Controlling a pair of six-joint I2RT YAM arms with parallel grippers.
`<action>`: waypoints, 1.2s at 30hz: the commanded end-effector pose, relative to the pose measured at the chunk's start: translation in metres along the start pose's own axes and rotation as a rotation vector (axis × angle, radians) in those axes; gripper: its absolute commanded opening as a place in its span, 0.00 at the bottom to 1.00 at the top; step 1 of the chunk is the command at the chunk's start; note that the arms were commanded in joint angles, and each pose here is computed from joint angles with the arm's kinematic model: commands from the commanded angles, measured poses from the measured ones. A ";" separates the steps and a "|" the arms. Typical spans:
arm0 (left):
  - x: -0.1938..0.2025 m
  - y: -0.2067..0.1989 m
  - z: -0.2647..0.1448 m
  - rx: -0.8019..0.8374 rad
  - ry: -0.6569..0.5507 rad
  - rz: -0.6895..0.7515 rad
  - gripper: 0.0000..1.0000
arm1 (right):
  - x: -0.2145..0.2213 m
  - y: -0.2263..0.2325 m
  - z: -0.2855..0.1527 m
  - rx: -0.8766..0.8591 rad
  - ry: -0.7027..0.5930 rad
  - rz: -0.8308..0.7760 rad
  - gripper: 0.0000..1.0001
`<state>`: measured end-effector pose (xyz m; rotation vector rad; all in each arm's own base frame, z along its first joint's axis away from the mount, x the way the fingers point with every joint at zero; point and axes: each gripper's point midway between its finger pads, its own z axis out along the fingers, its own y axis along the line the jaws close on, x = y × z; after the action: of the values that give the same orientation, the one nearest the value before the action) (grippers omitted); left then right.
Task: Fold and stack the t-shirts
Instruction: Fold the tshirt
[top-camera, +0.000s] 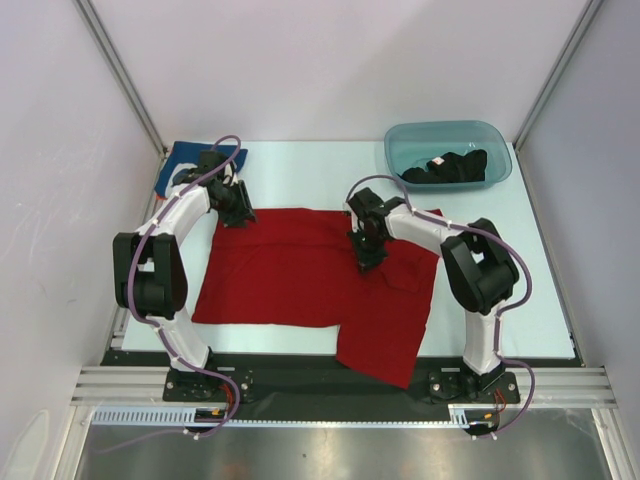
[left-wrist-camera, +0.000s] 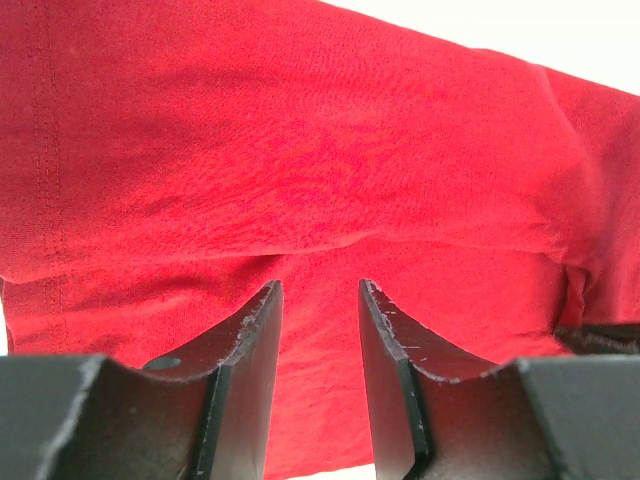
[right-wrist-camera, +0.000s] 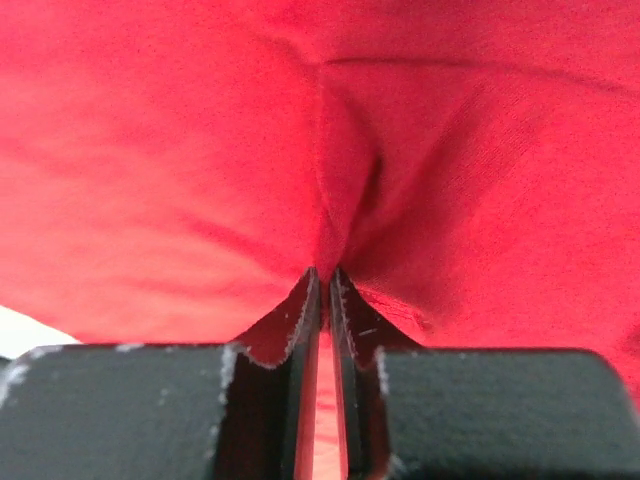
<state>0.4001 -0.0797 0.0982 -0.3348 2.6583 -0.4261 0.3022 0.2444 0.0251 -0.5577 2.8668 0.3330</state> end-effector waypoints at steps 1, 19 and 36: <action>-0.006 -0.003 -0.012 0.013 -0.037 0.026 0.42 | -0.010 0.034 -0.048 -0.226 -0.032 0.012 0.11; 0.014 0.026 -0.028 -0.132 -0.050 -0.027 0.45 | 0.022 -0.004 -0.092 -0.099 -0.080 0.176 0.73; 0.178 0.170 -0.088 -0.530 -0.006 -0.767 0.43 | 0.141 0.067 -0.116 -0.239 0.008 -0.042 0.63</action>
<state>0.2194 0.0284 0.0688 -1.2073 2.5424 0.0169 0.1289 0.2123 0.0938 -0.7194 2.9101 0.5447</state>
